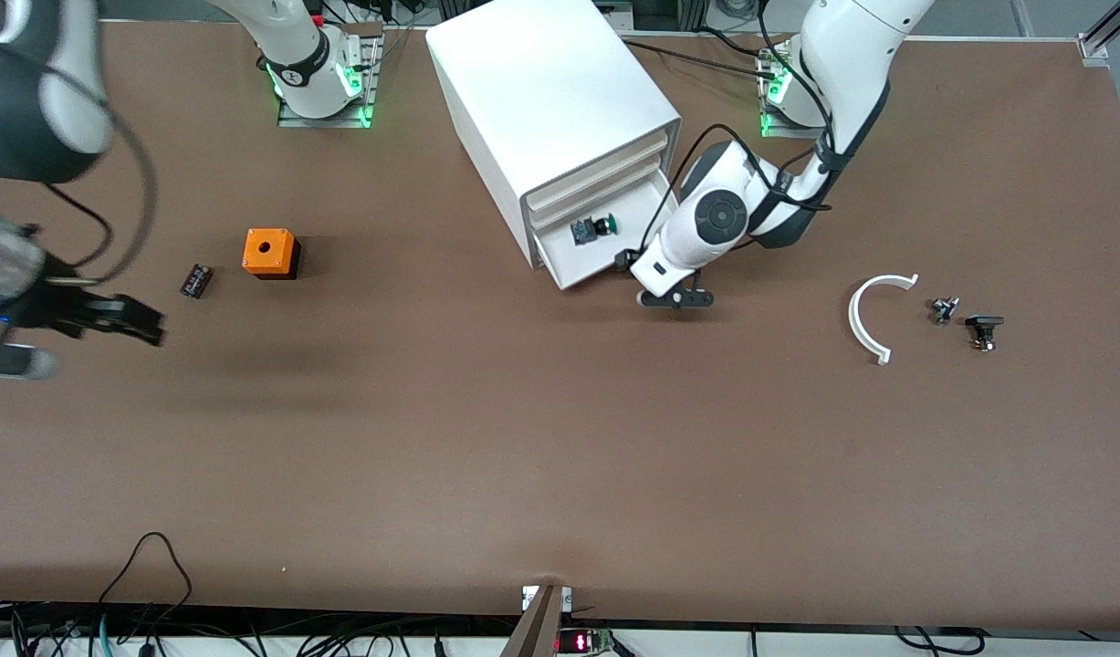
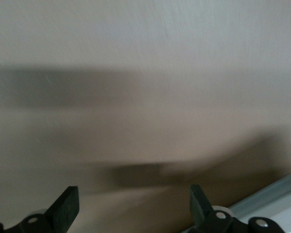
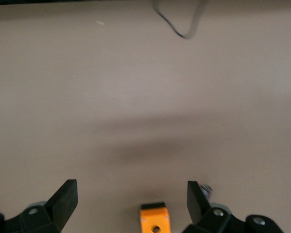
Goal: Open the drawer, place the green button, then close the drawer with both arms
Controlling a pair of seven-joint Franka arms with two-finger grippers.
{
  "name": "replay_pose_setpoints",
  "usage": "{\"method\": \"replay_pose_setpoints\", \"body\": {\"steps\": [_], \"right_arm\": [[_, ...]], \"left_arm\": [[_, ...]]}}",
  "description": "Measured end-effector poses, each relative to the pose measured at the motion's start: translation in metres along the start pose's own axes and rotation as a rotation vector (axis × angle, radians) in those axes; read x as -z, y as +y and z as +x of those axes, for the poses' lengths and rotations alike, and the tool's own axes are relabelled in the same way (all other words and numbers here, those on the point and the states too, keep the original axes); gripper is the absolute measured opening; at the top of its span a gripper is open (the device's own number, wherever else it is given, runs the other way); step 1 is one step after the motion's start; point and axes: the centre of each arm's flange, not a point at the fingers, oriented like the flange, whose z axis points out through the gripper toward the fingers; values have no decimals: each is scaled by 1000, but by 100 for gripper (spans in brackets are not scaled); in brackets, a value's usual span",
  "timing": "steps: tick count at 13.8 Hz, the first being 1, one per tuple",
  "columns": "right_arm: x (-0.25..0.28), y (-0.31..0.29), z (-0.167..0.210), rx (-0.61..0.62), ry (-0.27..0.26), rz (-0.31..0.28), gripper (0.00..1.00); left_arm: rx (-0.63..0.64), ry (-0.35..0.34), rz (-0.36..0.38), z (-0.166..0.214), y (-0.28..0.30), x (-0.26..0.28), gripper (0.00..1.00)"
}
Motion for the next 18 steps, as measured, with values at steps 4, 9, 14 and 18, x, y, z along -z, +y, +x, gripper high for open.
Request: {"method": "replay_pose_setpoints", "body": {"steps": [4,9,14,18], "right_arm": [[-1,38,-24,3,-30,44,100],[15,-9,-34,144,-6,-25,100],[11,-5,-49,137,-33,-5,100],[13,-2,-64,135,-35,7,100]], "left_arm": [[3,-42,1,-40,24,-10,100],[30,-43,-5,-48,29,-9,100],[99,182,-109,47,-70,114,100],[114,254,-68,69,-145,228,100]]}}
